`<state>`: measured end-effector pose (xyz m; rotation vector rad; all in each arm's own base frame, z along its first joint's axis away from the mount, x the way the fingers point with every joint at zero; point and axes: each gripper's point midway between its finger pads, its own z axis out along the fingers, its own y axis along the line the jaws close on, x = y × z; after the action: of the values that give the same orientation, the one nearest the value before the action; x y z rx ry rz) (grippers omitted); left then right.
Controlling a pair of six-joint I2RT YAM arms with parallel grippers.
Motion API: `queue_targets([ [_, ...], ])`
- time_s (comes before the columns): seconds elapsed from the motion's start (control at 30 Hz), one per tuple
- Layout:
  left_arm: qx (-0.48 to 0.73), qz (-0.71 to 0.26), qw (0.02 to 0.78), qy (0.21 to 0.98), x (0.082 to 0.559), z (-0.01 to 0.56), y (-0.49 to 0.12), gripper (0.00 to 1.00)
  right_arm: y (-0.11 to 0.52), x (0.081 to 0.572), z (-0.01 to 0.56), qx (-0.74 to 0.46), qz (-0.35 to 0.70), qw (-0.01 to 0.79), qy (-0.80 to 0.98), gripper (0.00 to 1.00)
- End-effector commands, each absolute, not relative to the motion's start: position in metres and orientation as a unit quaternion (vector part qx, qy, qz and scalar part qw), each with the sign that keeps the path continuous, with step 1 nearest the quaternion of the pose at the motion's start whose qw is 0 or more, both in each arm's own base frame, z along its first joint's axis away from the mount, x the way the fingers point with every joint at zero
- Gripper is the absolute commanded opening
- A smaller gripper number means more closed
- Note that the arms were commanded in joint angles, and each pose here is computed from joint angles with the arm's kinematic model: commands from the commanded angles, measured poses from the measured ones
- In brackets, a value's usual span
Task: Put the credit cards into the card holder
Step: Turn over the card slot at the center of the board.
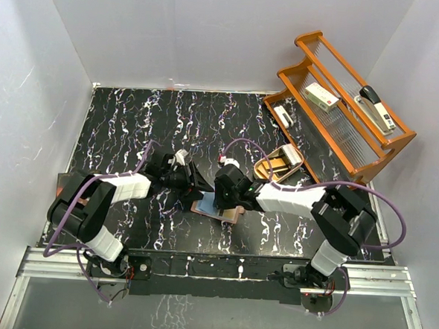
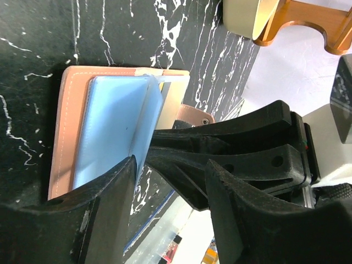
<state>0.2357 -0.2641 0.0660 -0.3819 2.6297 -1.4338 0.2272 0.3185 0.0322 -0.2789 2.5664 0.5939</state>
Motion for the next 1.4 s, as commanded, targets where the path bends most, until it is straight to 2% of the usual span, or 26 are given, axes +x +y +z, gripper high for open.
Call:
queue_targets([
  [0.0,-0.107,-0.498,0.058,0.859,0.229,0.084,-0.274,0.5,0.316,0.232,0.061,-0.114,0.228,0.287,0.924,0.18],
  [0.1,-0.103,-0.499,0.058,0.859,0.229,0.086,-0.278,0.5,0.315,0.231,0.074,-0.116,0.238,0.297,0.917,0.23],
  [0.3,-0.092,-0.502,0.052,0.858,0.223,0.085,-0.291,0.5,0.3,0.229,0.101,-0.107,0.234,0.324,0.91,0.25],
  [0.5,-0.077,-0.507,0.048,0.857,0.217,0.087,-0.308,0.51,0.271,0.237,0.156,-0.071,0.223,0.396,0.888,0.27],
  [0.73,-0.056,-0.502,0.037,0.862,0.208,0.075,-0.327,0.53,0.245,0.256,0.206,-0.045,0.183,0.471,0.862,0.36],
  [1.1,-0.035,-0.463,0.053,0.884,0.206,0.069,-0.317,0.55,0.209,0.324,0.179,-0.071,0.053,0.457,0.885,0.44],
  [1.37,-0.019,-0.398,0.087,0.913,0.21,0.072,-0.297,0.59,0.165,0.363,0.145,-0.067,-0.057,0.434,0.897,0.45],
])
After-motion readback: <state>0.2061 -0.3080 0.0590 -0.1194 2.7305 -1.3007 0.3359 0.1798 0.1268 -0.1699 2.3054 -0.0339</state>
